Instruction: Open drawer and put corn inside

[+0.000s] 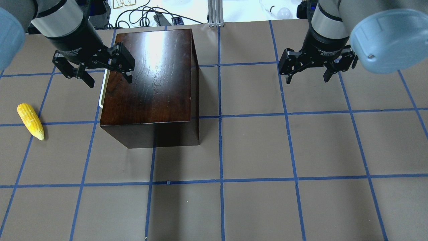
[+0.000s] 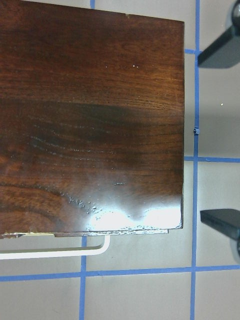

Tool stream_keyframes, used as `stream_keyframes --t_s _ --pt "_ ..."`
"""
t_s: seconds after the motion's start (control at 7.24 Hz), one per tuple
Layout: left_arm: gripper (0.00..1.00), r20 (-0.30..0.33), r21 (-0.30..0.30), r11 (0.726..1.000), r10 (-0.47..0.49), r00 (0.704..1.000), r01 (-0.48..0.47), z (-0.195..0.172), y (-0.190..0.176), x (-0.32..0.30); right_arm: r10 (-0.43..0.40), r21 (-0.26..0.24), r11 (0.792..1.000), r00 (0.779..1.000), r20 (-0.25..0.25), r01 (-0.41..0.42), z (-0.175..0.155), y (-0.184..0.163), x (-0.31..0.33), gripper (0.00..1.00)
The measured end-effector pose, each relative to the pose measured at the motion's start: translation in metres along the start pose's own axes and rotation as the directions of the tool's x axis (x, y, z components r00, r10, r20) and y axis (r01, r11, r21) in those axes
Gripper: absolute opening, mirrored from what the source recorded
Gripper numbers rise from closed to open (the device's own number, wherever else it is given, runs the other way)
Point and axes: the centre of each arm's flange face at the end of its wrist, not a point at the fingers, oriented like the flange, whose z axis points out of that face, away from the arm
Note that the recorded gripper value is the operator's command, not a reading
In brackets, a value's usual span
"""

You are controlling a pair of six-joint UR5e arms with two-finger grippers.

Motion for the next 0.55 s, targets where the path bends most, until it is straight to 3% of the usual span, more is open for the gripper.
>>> stream_keyframes --t_s 0.55 --pt "1.00 0.011 -0.031 1.000 0.001 1.000 -0.001 0.016 -0.007 -0.002 0.000 0.000 1.000 1.000 0.000 0.000 0.000 0.000 0.000 1.00"
